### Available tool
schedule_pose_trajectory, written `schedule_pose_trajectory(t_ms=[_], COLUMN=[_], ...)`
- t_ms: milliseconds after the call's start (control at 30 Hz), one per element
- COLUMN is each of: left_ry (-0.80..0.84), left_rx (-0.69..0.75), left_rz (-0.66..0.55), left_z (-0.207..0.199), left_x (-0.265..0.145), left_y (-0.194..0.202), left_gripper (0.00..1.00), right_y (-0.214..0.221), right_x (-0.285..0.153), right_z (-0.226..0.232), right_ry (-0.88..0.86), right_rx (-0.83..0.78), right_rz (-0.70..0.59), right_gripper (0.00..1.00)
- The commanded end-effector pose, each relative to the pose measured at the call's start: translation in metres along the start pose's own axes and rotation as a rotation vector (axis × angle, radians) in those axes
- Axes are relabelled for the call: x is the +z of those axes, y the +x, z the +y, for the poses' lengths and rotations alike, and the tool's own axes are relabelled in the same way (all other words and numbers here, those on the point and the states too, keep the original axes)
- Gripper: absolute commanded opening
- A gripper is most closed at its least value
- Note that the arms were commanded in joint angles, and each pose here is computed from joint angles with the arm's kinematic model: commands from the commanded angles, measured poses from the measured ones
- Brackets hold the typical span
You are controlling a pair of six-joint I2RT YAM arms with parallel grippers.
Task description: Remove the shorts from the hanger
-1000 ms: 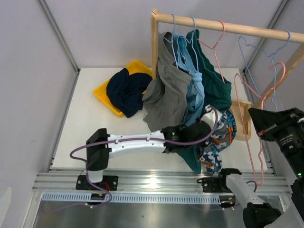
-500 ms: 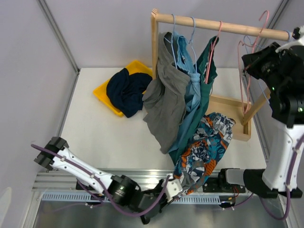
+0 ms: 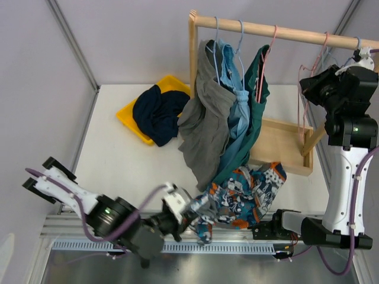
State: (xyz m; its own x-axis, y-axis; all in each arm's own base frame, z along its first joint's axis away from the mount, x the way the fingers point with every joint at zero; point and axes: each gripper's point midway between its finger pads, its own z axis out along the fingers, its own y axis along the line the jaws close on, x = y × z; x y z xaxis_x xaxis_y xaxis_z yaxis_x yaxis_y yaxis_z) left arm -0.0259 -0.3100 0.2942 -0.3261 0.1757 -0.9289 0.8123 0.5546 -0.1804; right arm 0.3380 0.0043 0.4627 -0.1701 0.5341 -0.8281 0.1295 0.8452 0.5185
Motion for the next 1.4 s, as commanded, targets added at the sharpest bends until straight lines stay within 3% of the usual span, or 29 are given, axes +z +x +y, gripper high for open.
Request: schedule_pose_trajectory(t_ms=[0,33,100,133,200,233,267,367,467,667,700,767,833,867,933,967,1067,1100,1200,1267,1300,1367], left_ry=[-0.129,-0.173,-0.233,-0.277,-0.421,-0.480,-0.499,-0.585,-0.662,-0.809,-0.884,-0.857,-0.909,-0.878,-0.906,-0.910,-0.862,-0.835,-0.762,-0.727,-0.731,-0.767], left_rx=[-0.072,-0.046,-0.096,-0.041,-0.068,0.025,0.022,-0.004,0.023,0.182,0.173,0.171,0.118,0.136,0.132,0.126,0.064,0.029,-0.104,-0.124,-0.175,-0.145], left_rz=[-0.144,-0.176,-0.272,-0.300,-0.392,-0.399,-0.441,-0.625,-0.694,-0.640,-0.663,-0.626,-0.719,-0.638,-0.717,-0.687,-0.721,-0.690,-0.596,-0.552,-0.445,-0.525], left_z=[0.067,0.088,0.120,0.136,0.174,0.188,0.196,0.225,0.235,0.254,0.275,0.293,0.317,0.338,0.357,0.380,0.430,0.463,0.512,0.521,0.540,0.542], left_x=[-0.031,-0.035,-0.050,-0.058,-0.079,-0.086,-0.094,-0.139,-0.159,-0.119,-0.134,-0.107,-0.138,-0.098,-0.115,-0.090,-0.068,-0.047,0.012,0.038,0.070,0.063], left_y=[-0.069,-0.085,-0.121,-0.137,-0.175,-0.186,-0.202,-0.261,-0.303,-0.349,-0.359,-0.369,-0.397,-0.395,-0.418,-0.417,-0.419,-0.409,-0.372,-0.357,-0.312,-0.320], left_gripper=[0.00,0.00,0.00,0.00,0.00,0.00,0.00,0.00,0.00,0.00,0.00,0.00,0.00,0.00,0.00,0.00,0.00,0.00,0.00,0.00,0.00,0.00], right_y=[-0.013,-0.010,-0.004,-0.002,0.003,0.004,0.005,0.012,0.025,0.043,0.046,0.056,0.063,0.071,0.078,0.082,0.094,0.099,0.104,0.105,0.106,0.108], right_x=[-0.024,-0.026,-0.032,-0.034,-0.041,-0.045,-0.048,-0.064,-0.076,-0.088,-0.092,-0.093,-0.097,-0.095,-0.097,-0.098,-0.096,-0.094,-0.095,-0.094,-0.093,-0.089], right_z=[0.009,0.007,0.003,0.002,-0.001,-0.002,-0.004,-0.009,-0.015,-0.023,-0.023,-0.024,-0.023,-0.028,-0.029,-0.030,-0.038,-0.042,-0.048,-0.049,-0.049,-0.049], right_ry=[-0.075,-0.075,-0.070,-0.068,-0.061,-0.055,-0.049,-0.038,-0.038,-0.037,-0.042,-0.054,-0.072,-0.067,-0.075,-0.077,-0.067,-0.057,-0.038,-0.040,-0.038,-0.044], right_rx=[-0.002,-0.003,-0.014,-0.016,-0.024,-0.026,-0.029,-0.036,-0.032,-0.048,-0.047,-0.042,-0.040,-0.034,-0.033,-0.033,-0.038,-0.044,-0.055,-0.056,-0.055,-0.051], right_rz=[-0.080,-0.073,-0.063,-0.055,-0.045,-0.047,-0.049,-0.065,-0.062,-0.033,-0.030,-0.004,0.001,0.020,0.024,0.033,0.057,0.066,0.069,0.068,0.069,0.077], right_gripper=[0.00,0.03,0.34,0.67,0.85,0.93,0.99,0.99,0.99,0.99,0.99,0.99,0.99,0.99,1.00,1.00,0.99,0.99,0.99,0.99,0.99,0.99])
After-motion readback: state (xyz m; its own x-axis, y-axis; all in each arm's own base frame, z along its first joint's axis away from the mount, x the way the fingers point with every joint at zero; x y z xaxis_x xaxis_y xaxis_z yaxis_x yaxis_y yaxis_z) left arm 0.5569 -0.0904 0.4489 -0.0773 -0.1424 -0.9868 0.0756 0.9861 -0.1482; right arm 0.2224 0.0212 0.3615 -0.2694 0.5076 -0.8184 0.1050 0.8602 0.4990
